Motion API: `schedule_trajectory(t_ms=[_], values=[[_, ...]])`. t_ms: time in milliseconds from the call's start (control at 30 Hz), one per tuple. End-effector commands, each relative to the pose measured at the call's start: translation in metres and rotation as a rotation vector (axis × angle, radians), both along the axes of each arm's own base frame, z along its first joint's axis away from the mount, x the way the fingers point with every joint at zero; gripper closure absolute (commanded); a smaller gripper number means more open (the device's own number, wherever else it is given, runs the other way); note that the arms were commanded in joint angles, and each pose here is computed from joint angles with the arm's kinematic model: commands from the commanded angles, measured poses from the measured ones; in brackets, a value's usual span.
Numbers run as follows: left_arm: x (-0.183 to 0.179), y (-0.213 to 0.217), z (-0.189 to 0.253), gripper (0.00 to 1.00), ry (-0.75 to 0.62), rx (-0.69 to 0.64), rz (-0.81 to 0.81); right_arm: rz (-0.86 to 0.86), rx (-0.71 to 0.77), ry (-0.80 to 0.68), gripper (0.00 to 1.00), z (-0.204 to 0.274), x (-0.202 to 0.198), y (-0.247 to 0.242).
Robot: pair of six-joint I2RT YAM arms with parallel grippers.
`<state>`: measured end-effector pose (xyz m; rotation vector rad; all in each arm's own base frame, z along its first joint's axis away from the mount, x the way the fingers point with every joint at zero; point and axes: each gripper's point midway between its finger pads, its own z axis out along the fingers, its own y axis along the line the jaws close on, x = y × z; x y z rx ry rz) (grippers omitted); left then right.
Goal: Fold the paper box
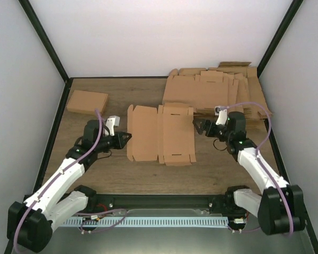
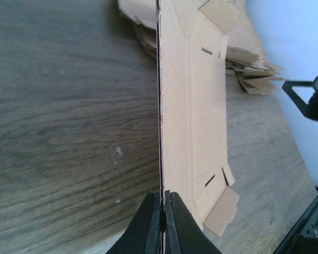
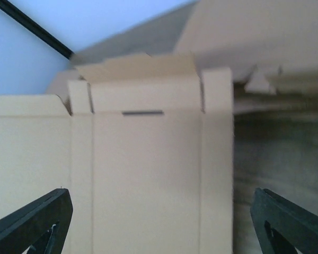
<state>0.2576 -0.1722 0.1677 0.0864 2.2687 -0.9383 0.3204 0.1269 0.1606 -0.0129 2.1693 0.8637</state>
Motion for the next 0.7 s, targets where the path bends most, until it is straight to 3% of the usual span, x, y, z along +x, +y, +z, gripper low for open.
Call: schedule_trajectory(t_ms=[0,100,233,300,400,667], values=[[-0.003,-0.012,0.034,0.96,-0.111,0.034,-0.068,0.006,0.018,-0.227,0.03,0.061,0.003,0.002],[-0.007,-0.015,0.044,0.96,-0.141,0.073,-0.098,0.033,0.048,-0.296,0.00,0.090,-0.005,0.005],[-0.006,-0.006,0.046,0.96,-0.189,0.152,-0.089,0.006,0.039,-0.305,0.03,0.089,-0.003,0.002],[-0.003,0.000,0.045,0.96,-0.217,0.196,-0.068,0.027,0.026,-0.267,0.03,0.071,-0.002,0.004],[0.000,0.005,0.044,0.96,-0.242,0.235,-0.060,0.193,0.067,-0.215,0.05,0.043,-0.015,0.026],[0.003,0.005,0.036,0.96,-0.246,0.275,-0.077,0.188,0.122,-0.155,0.09,-0.008,-0.018,0.029]])
